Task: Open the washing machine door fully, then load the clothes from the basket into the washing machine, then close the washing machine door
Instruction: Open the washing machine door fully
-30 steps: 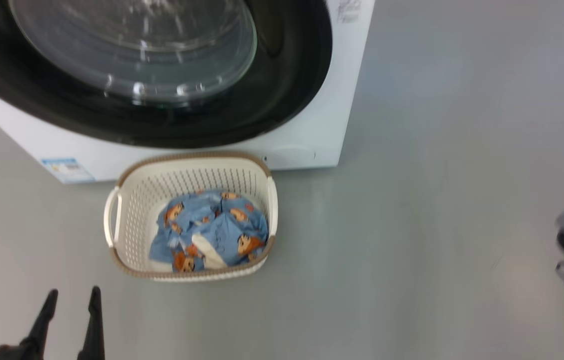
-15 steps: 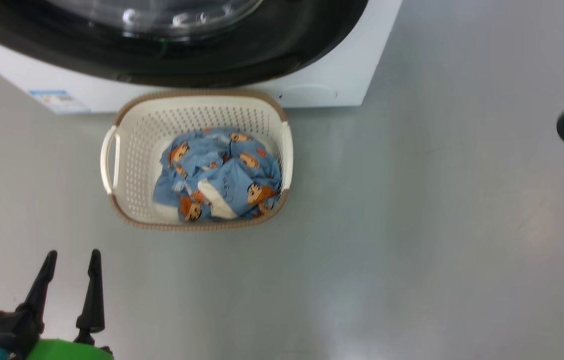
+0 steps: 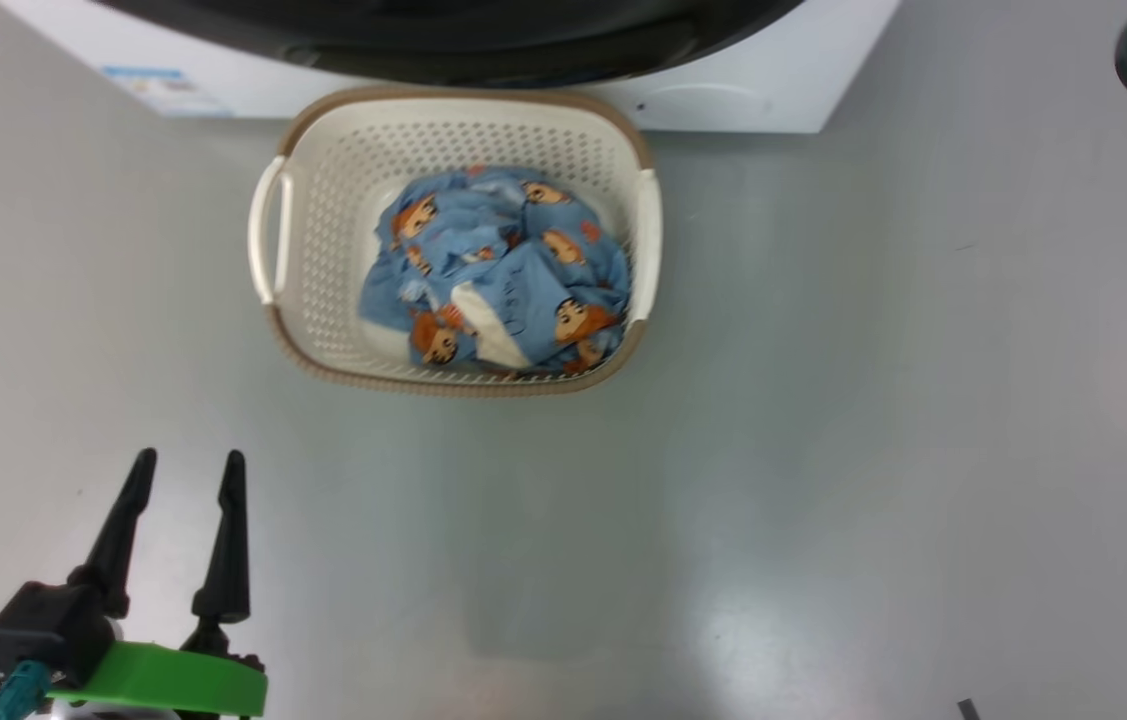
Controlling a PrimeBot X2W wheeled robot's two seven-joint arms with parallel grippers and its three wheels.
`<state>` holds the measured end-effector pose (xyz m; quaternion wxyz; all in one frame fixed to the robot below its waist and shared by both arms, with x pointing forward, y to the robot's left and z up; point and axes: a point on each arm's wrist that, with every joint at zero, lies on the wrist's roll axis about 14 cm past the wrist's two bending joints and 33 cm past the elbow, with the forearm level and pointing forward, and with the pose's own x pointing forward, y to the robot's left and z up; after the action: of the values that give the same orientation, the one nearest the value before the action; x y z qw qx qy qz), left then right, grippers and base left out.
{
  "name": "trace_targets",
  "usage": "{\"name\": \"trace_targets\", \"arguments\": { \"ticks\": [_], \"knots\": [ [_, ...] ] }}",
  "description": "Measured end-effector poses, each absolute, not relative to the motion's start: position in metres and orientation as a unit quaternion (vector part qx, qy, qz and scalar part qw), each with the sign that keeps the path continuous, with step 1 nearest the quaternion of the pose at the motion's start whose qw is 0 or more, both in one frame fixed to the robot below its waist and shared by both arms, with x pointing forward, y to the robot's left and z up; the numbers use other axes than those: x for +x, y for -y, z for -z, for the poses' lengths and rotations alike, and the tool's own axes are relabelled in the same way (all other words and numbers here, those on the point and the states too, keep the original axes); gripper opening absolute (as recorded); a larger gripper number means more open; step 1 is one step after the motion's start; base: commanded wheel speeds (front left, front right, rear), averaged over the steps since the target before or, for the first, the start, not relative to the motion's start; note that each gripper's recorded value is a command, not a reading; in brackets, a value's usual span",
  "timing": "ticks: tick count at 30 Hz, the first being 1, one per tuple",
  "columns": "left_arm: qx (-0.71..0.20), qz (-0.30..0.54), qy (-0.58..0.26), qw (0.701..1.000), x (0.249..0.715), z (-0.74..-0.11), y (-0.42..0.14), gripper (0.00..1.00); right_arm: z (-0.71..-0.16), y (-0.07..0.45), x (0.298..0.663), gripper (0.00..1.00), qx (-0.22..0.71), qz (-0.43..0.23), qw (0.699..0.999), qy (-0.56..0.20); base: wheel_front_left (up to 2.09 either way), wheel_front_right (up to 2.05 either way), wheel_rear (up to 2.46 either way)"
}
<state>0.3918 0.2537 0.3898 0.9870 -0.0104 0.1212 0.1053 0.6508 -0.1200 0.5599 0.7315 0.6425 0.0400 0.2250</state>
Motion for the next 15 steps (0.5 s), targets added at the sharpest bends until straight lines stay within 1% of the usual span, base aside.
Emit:
{"name": "trace_targets", "arguments": {
  "ticks": [6, 15],
  "knots": [
    [-0.010, -0.118, -0.131, 0.984, 0.385, -0.386, -0.258, 1.00, -0.558, 0.073, 0.662, 0.00, 0.627, -0.283, 0.721, -0.081, 0.00, 0.00, 0.00],
    [-0.004, -0.142, -0.149, 0.979, 0.373, -0.379, -0.268, 1.00, -0.551, 0.041, 0.675, 0.00, 0.616, -0.321, 0.711, -0.106, 0.00, 0.00, 0.00]
  ]
}}
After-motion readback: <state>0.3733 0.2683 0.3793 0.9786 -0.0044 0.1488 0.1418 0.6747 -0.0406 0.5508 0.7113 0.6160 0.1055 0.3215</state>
